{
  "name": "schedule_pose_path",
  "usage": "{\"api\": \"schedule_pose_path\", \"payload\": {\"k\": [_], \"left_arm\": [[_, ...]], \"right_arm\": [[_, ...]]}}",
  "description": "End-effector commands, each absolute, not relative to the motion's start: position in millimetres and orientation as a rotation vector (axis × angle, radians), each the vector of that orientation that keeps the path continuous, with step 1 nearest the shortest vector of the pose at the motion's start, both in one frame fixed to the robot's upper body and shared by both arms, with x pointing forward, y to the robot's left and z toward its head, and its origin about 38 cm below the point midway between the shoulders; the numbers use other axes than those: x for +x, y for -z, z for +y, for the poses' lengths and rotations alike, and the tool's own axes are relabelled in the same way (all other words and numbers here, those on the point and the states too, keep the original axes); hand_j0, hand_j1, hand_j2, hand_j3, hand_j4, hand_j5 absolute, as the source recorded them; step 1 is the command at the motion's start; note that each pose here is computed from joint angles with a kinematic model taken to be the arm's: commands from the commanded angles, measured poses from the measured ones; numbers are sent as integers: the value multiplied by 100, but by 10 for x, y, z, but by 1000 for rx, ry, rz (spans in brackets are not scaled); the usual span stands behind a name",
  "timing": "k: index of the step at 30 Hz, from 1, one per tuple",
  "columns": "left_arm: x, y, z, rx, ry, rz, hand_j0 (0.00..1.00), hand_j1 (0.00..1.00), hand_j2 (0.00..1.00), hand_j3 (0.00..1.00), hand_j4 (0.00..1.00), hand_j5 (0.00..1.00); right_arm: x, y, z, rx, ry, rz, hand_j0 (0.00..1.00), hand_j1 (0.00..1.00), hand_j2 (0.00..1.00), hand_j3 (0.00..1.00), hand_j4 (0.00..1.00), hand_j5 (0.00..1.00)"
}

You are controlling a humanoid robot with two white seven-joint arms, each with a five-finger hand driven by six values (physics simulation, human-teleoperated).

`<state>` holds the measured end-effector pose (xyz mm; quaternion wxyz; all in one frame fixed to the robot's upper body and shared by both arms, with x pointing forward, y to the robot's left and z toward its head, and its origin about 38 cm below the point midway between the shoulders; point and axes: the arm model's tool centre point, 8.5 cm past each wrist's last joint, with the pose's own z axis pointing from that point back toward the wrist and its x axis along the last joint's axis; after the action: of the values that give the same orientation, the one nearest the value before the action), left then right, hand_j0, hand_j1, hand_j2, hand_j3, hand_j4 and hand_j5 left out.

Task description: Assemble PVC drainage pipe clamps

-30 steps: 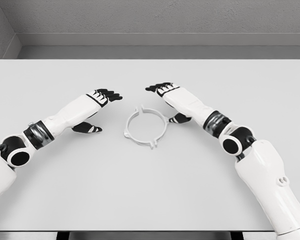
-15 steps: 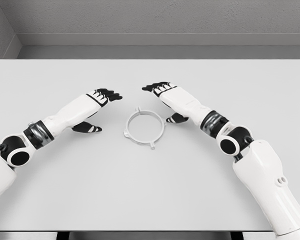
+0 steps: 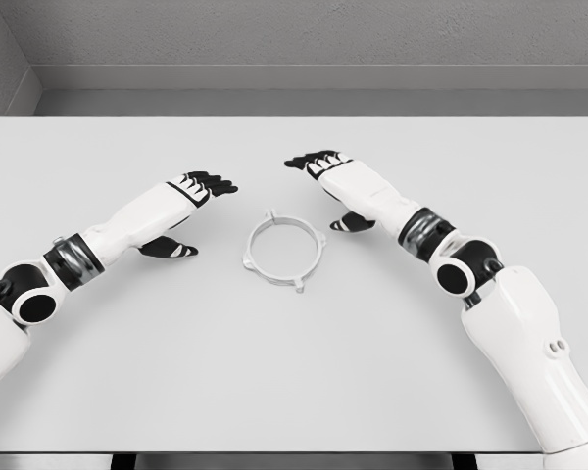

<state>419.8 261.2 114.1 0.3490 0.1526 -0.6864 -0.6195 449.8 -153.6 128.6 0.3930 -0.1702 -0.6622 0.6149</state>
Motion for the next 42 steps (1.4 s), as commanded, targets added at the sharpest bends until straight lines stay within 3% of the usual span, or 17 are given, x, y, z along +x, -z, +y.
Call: {"api": "schedule_pose_path", "payload": {"k": [1, 42], "left_arm": [[4199, -1148, 2617, 394, 1598, -1782, 100, 100, 100, 100, 100, 100], [4237, -1174, 2643, 405, 1598, -1780, 100, 100, 100, 100, 100, 100]], "right_arm": [[4497, -1260, -1524, -422, -1558, -1676, 100, 100, 100, 100, 100, 100], [4512, -1212, -1428, -404, -1575, -1665, 100, 100, 100, 100, 100, 100]]}}
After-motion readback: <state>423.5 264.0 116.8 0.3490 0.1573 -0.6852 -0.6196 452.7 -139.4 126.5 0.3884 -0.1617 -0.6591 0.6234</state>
